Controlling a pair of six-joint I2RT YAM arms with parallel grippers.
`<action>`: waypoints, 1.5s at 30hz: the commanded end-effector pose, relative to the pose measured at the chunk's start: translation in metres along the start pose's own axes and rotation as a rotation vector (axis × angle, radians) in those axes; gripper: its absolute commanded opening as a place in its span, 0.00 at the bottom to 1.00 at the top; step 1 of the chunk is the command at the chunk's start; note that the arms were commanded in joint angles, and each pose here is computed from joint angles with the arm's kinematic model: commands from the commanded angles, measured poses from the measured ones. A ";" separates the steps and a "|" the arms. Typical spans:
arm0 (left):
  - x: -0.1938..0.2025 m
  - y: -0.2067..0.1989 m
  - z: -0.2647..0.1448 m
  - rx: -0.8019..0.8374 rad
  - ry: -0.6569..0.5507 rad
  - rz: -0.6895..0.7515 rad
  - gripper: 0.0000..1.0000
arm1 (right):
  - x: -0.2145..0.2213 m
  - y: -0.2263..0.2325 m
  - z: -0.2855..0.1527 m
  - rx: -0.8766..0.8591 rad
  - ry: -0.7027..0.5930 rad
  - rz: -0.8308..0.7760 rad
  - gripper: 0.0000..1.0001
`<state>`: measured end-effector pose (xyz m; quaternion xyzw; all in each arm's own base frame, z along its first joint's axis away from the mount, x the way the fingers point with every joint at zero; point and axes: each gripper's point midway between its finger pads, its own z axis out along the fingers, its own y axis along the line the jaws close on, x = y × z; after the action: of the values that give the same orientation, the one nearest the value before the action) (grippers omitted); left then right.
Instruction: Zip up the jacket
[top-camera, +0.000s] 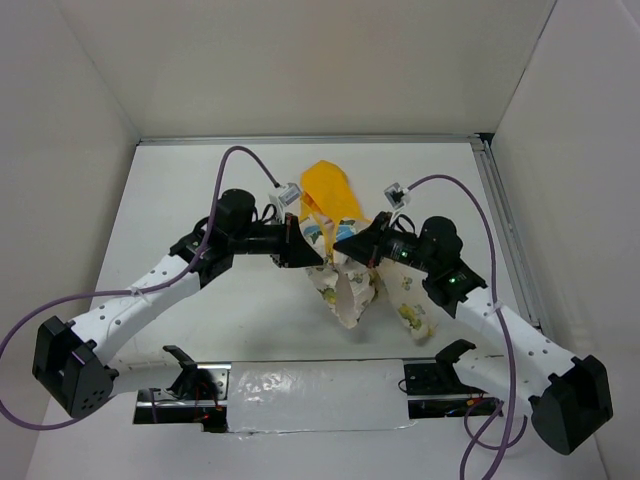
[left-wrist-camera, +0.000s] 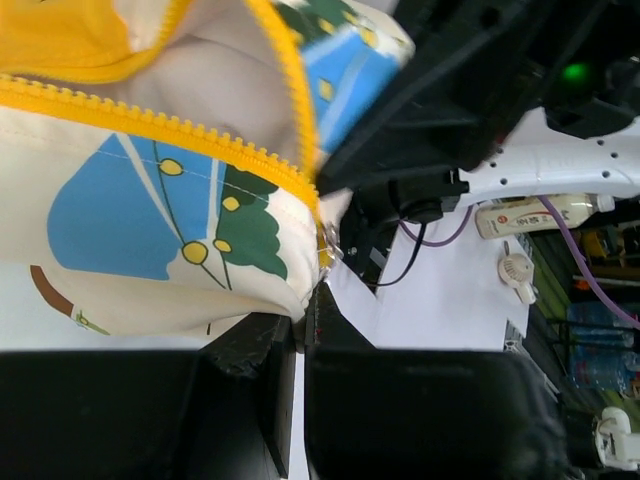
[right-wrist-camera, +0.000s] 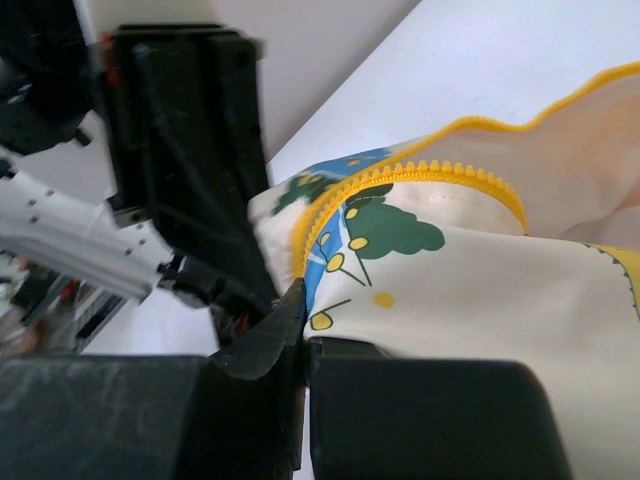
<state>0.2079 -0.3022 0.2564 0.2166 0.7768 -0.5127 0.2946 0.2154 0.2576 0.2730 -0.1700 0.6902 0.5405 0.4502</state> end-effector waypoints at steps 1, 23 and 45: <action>-0.021 -0.037 -0.010 0.146 -0.052 0.107 0.00 | -0.030 -0.015 0.005 0.082 -0.146 -0.027 0.00; -0.030 -0.031 -0.018 -0.001 -0.107 0.091 0.00 | -0.088 0.018 -0.030 0.074 -0.417 -0.158 0.00; -0.044 -0.017 0.015 -0.085 -0.085 0.031 0.00 | -0.034 -0.031 -0.004 0.301 -0.171 -0.135 0.00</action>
<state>0.2427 -0.3284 0.2503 0.1906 0.8100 -0.4698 0.2947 0.2274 0.2475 0.2662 -0.1343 0.7076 0.4673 0.5128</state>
